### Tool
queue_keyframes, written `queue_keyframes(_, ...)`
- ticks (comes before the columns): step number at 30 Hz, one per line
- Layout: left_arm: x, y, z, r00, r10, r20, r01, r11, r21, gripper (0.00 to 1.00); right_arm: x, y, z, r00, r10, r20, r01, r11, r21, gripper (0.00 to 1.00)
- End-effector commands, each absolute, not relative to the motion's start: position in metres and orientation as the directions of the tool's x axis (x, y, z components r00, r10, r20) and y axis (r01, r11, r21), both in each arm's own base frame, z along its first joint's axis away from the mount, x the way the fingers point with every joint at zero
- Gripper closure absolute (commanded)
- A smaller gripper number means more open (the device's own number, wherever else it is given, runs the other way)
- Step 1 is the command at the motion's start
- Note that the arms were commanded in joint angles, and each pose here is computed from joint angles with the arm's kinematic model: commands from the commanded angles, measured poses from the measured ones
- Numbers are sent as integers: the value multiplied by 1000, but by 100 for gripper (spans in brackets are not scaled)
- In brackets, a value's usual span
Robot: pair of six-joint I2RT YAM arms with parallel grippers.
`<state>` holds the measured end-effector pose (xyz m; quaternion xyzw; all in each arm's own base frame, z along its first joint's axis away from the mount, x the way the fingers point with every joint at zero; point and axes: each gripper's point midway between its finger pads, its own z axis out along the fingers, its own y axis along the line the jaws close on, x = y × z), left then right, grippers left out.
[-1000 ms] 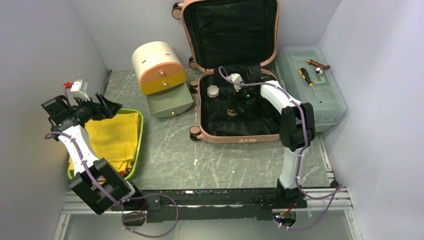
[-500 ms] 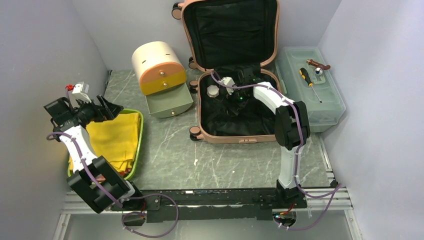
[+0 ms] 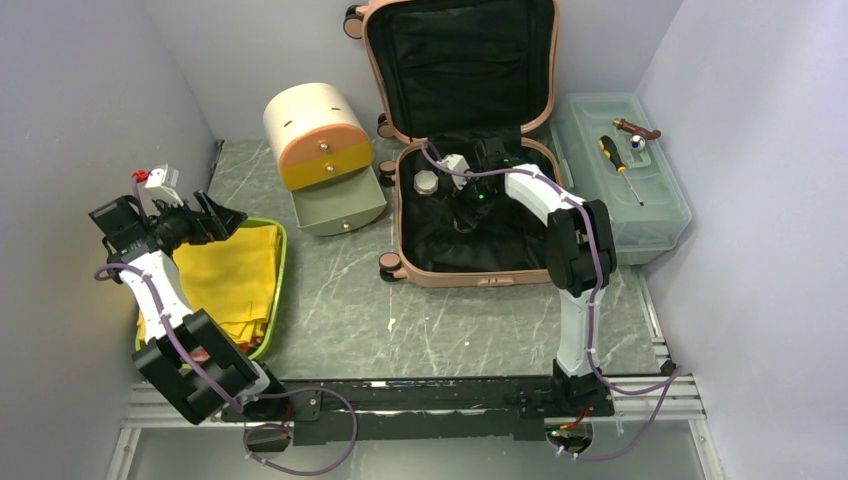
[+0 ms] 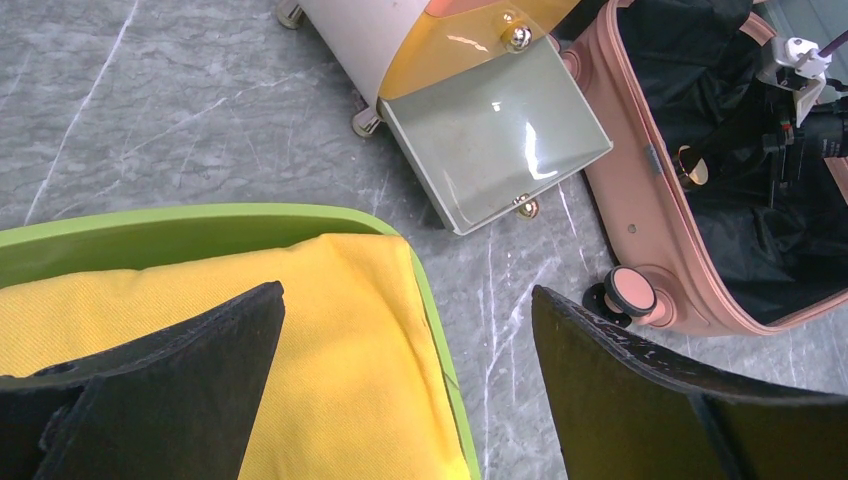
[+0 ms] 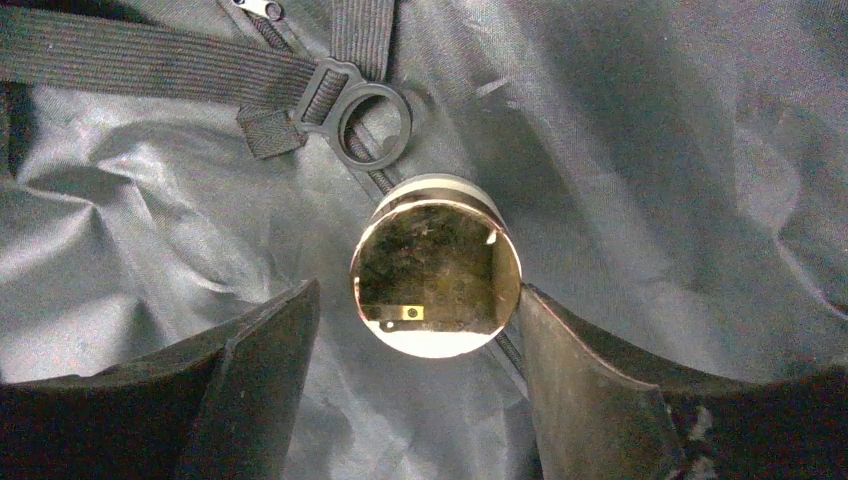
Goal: Open, take out, and arrange the luggage
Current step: Place the makeup in the drawer.
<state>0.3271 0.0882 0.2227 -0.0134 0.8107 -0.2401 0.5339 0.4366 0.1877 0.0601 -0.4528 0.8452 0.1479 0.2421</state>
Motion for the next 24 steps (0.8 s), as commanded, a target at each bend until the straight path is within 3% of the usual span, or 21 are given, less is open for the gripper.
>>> queue_keyframes(1,330,87,229,-404,-260,-877,266,884,-385,1,454,193,69,-451,-678,-580,-827,562,-14,30)
queue_keyframes(4,330,86,229,-405,-262,-876,267,882,-388,1,455,194,71,-445,-674,-589,-827,562,-19,41)
queue_keyframes(9,330,86,229,-404,-264,-876,267,882,-389,1,455,194,75,-439,-679,-589,-830,557,-23,70)
queue_keyframes(24,331,85,228,-404,-276,-872,270,875,-402,1,452,229,217,-281,-595,-753,-837,536,-111,75)
